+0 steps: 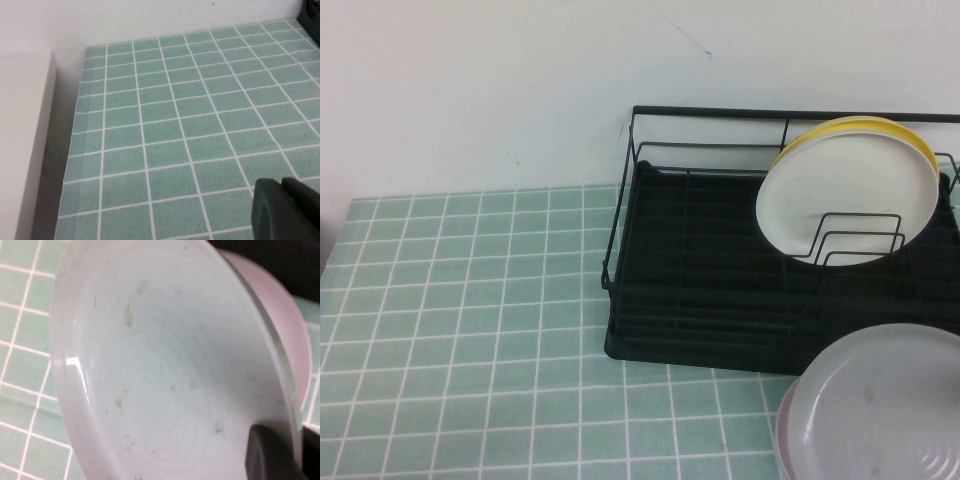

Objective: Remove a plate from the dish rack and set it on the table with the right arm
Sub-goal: Place the plate from the table

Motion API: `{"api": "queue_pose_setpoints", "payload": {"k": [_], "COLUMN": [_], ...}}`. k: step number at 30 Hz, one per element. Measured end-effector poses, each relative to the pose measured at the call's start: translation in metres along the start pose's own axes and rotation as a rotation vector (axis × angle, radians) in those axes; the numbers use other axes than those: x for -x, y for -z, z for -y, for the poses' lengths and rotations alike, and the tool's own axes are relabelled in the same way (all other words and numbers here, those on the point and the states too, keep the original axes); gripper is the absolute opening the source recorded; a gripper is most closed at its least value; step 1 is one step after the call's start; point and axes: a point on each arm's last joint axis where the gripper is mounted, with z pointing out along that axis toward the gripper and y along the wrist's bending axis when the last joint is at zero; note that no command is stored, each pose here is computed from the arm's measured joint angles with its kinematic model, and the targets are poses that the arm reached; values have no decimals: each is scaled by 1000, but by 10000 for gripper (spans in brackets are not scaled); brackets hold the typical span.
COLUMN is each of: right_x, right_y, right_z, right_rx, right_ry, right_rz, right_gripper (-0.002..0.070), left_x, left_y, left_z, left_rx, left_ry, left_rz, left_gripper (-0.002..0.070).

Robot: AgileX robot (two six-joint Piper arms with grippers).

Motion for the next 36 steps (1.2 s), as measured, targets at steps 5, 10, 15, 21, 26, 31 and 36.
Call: {"api": "queue_pose_setpoints", "payload": {"k": [5,10,15,21,26,31,36], "right_x": [-3,2,8,10,11,11,11], "right_y": [-17,-32,-43,-53,-55,-56,-56], "right_z": [6,10,13,18,20,20,20], "right_rx": [7,26,52,47,36,31,31], "right_ry": [-36,-60,-67,-78,-81,-68,-68], "right_rz": [-43,-40,-19,-32,-29,-30,-30], "right_gripper": [69,69,69,69,69,69,69], "left_x": [0,0,0,0,0,0,0], "left_y": [0,0,0,0,0,0,0], "left_z": [0,0,0,0,0,0,0], "left_rx": [0,0,0,0,0,0,0], "left_ry": [0,0,0,-2,-2,-2,-2], "left_rz": [0,0,0,0,0,0,0], "left_gripper": [-4,-4,-4,-4,-4,-4,-4]}}
